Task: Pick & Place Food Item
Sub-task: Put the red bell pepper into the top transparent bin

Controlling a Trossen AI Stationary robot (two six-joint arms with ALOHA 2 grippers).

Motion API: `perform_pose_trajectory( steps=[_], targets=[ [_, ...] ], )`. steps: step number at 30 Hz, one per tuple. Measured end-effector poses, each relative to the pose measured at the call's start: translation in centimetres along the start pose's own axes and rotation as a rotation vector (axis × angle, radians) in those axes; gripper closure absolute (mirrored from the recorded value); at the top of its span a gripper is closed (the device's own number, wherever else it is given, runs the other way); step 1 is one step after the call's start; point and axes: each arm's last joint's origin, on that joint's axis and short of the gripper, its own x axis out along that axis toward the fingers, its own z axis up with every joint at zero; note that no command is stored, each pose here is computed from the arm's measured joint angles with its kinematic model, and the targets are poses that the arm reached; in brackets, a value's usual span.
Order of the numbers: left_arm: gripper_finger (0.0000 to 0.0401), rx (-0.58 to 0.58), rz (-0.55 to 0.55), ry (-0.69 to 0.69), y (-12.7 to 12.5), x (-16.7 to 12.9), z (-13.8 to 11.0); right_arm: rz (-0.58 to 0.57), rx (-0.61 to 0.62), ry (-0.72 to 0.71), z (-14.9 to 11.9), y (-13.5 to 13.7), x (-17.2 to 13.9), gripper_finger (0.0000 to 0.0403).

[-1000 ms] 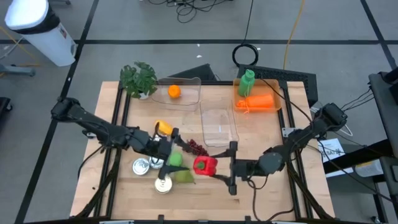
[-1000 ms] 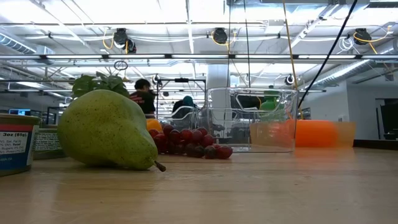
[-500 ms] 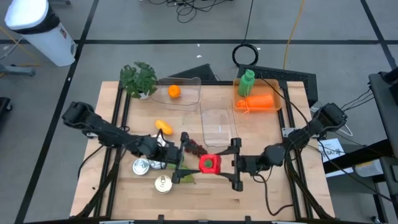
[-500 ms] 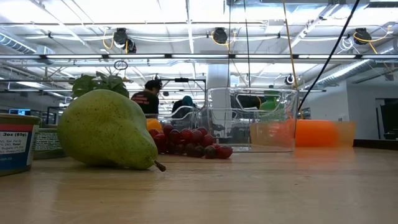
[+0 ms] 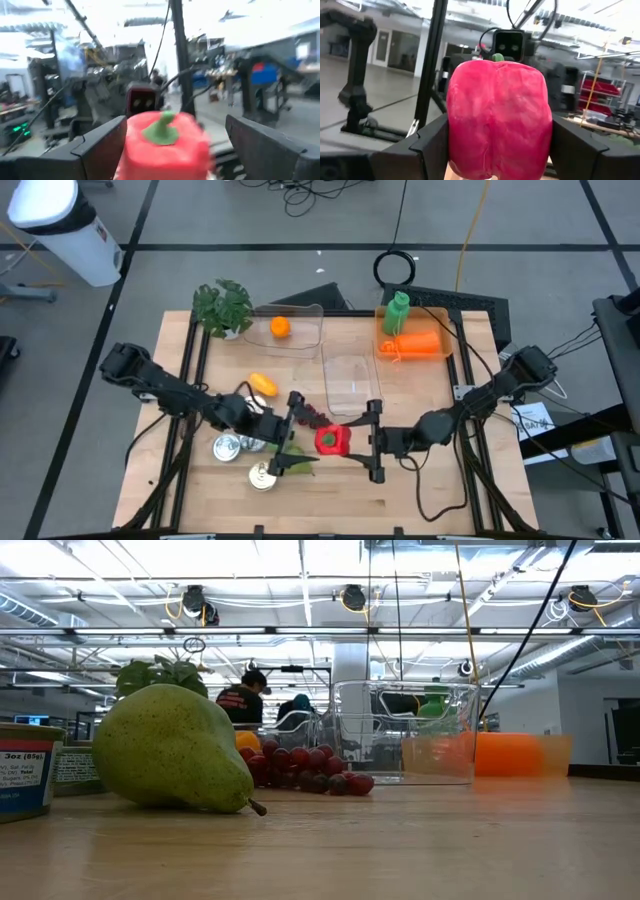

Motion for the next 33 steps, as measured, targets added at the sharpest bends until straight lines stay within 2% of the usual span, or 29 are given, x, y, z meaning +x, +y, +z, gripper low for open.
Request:
perform_pose_trajectory(
  steps=[4,8,11,18,22,27,33],
  targets=[
    [0.0050,-0.073,-0.023,-0.044,0.5,-0.4,1.5,-0.010,0.002,-0.003,0.1,-0.1,0.0,0.0134],
    [0.0050,-0.125,-0.064,-0.022,0.8,-0.6,1.5,-0.011,-0.001,0.005,0.0,-0.1,0.0,0.0133],
    [0.0050,-0.112,-0.073,0.014,0.7,-0.6,1.3,-0.007,-0.002,0.007,0.0,-0.1,0.0,0.0137],
    [0.0050,-0.059,0.030,0.077,1.0,-0.6,0.7,-0.010,0.002,0.002,0.0,-0.2,0.0,0.0132],
    [0.0050,-0.065,0.035,0.096,1.0,-0.6,0.5,-0.004,0.001,0.002,0.0,-0.1,0.0,0.0135],
    [0.0050,-0.126,0.065,0.098,1.1,-0.6,0.5,-0.005,-0.001,0.005,0.0,-0.1,0.0,0.0133],
    [0.0050,-0.128,0.057,0.095,1.1,-0.6,0.5,-0.003,0.004,0.009,-0.1,-0.1,0.0,0.0135]
  ],
)
